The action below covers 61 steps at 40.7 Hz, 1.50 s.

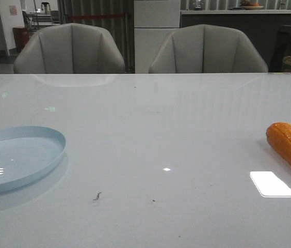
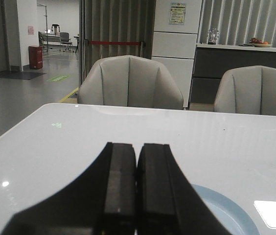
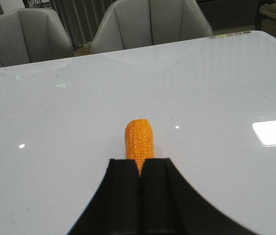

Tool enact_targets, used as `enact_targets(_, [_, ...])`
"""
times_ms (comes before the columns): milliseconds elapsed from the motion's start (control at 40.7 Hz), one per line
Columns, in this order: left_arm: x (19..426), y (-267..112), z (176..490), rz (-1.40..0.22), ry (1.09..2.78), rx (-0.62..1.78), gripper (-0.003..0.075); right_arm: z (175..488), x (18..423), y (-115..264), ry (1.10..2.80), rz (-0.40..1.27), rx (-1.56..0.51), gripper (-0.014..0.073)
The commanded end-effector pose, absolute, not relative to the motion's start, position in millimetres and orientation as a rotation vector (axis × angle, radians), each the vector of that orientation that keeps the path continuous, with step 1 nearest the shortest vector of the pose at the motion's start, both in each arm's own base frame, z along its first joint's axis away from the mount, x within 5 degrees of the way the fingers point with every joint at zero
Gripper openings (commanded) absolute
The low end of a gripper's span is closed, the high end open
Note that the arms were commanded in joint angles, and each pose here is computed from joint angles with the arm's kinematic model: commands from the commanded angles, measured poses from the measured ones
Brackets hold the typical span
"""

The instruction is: Place corn on plate with both arms

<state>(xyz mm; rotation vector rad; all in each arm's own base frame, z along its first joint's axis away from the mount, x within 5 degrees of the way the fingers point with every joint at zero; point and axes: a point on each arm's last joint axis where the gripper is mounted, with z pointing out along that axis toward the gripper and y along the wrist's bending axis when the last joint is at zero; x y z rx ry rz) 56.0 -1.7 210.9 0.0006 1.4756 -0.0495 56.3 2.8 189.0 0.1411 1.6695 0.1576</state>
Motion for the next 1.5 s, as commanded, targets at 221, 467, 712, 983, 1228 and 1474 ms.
enact_targets(221, [55, -2, 208, -0.056, 1.400, -0.002, 0.0095, 205, 54, 1, 1.537, 0.135, 0.137, 0.0057])
enact_targets(467, [55, -2, 208, -0.056, 1.400, -0.002, 0.0095, 205, 54, 1, 1.537, 0.135, 0.137, 0.0057])
enact_targets(712, [54, -2, 211, -0.057, 1.359, 0.000, 0.0095, 208, 54, 0, 1.505, 0.130, 0.142, 0.0057])
enact_targets(983, [43, -3, 253, -0.053, 1.113, 0.020, 0.0095, 233, 49, -6, 1.245, 0.089, 0.173, 0.0057])
enact_targets(1228, [23, -7, 317, 0.065, 0.940, 0.136, 0.0095, 318, 20, 0, 1.168, 0.132, 0.112, 0.0057])
enact_targets(1474, [30, -3, 381, 0.100, 1.036, 0.120, 0.0095, 401, 18, 1, 1.111, 0.135, 0.093, 0.0057])
